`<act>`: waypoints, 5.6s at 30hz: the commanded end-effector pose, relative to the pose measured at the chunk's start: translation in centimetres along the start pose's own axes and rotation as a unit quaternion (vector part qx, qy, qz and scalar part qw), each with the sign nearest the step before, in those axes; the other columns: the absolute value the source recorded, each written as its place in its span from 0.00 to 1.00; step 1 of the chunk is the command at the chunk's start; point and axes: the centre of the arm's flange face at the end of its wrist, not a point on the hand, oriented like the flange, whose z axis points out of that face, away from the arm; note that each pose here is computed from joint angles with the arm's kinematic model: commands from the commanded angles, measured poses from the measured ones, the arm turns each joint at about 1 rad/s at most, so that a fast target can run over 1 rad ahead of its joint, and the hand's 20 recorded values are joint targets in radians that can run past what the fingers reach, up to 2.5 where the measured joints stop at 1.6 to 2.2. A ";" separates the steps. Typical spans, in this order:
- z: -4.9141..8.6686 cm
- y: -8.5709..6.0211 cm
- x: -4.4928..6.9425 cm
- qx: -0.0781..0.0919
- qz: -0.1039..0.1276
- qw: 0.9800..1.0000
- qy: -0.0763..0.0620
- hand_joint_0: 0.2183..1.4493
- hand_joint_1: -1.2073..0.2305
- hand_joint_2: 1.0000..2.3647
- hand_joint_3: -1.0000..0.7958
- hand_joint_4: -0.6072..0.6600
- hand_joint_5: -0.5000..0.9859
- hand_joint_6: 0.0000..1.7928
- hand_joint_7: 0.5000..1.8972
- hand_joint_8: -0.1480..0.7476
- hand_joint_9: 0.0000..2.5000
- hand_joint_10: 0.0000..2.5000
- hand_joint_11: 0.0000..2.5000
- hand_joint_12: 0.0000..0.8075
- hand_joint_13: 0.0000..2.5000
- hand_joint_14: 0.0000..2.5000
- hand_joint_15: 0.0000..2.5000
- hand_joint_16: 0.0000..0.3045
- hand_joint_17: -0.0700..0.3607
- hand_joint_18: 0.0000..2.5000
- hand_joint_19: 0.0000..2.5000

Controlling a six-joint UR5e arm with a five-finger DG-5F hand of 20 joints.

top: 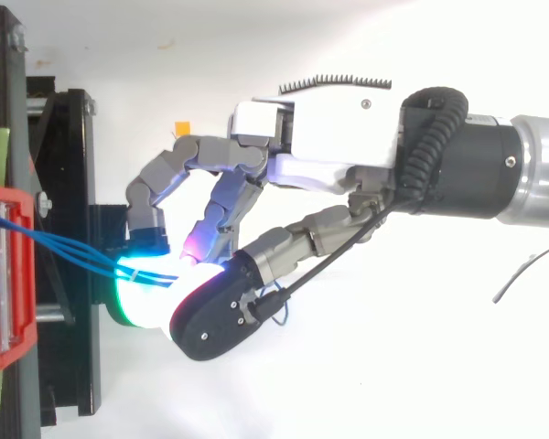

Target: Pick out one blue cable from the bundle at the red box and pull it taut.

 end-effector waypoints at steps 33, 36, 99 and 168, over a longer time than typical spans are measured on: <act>0.1 0.2 0.2 -0.004 0.001 1.000 0.001 0.23 0.23 0.00 0.28 0.46 0.23 0.48 0.17 0.41 0.35 0.01 0.29 0.41 0.34 0.01 0.25 0.17 0.43 0.31 0.28; 0.1 0.1 0.1 -0.003 0.000 1.000 0.000 0.21 0.26 0.00 0.28 0.46 0.23 0.48 0.17 0.42 0.35 0.01 0.28 0.42 0.34 0.01 0.25 0.17 0.43 0.32 0.28; 0.2 0.5 0.1 -0.001 -0.013 1.000 0.003 0.21 0.32 0.00 0.28 0.48 0.27 0.48 0.24 0.44 0.45 0.01 0.31 0.43 0.38 0.01 0.26 0.17 0.44 0.34 0.31; 0.3 1.0 -0.1 -0.004 -0.019 1.000 0.004 0.32 0.38 0.01 0.33 0.42 0.28 0.49 0.30 0.43 0.45 0.01 0.31 0.39 0.38 0.01 0.26 0.15 0.40 0.32 0.32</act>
